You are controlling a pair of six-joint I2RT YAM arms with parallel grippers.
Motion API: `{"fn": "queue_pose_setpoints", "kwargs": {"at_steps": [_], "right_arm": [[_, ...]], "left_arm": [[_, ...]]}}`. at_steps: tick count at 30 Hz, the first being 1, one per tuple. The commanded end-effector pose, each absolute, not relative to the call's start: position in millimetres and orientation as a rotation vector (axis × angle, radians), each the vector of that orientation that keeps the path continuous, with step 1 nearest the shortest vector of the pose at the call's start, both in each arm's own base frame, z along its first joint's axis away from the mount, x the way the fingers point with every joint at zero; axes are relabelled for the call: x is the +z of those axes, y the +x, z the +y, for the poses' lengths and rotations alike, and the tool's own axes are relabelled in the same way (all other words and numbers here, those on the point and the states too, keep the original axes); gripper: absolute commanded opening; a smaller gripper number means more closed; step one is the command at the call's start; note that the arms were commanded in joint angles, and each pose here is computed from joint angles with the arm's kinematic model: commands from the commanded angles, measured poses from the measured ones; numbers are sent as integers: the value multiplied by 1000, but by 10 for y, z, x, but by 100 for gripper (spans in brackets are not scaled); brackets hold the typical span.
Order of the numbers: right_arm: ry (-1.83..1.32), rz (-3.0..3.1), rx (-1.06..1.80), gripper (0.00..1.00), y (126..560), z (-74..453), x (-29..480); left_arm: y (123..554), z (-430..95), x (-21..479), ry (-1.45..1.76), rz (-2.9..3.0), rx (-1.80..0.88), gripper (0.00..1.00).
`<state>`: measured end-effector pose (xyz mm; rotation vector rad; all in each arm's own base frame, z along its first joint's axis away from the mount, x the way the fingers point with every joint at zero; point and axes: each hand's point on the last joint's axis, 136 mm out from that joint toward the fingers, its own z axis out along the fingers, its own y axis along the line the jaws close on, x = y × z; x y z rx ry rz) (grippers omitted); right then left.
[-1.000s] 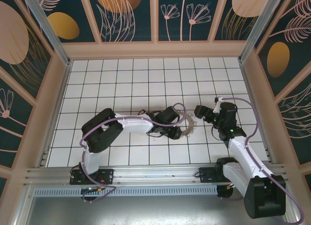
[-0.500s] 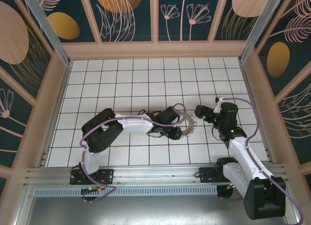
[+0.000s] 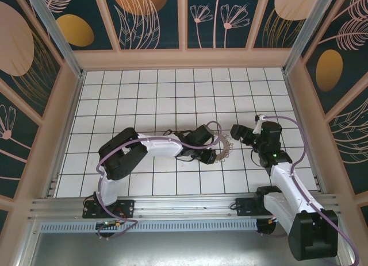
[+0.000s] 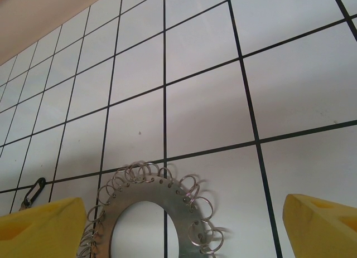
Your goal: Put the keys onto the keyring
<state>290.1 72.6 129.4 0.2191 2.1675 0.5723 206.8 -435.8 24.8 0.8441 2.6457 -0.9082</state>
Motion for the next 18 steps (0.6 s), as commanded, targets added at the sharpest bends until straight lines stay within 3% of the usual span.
{"fn": "queue_pose_setpoints", "kwargs": {"at_steps": [1,7,13,18], "right_arm": [[202,2144,559,91,2901,699,1319],[202,2141,554,91,2904,690,1332],[202,2139,553,91,2899,688,1338],[202,2140,547,91,2899,678,1332]], "left_arm": [[2081,-4432,245,863,2625,-913,11],[2076,-4425,238,865,2626,-912,10],[2068,-4419,189,865,2636,-912,16],[2061,-4410,169,863,2641,-908,14]]}}
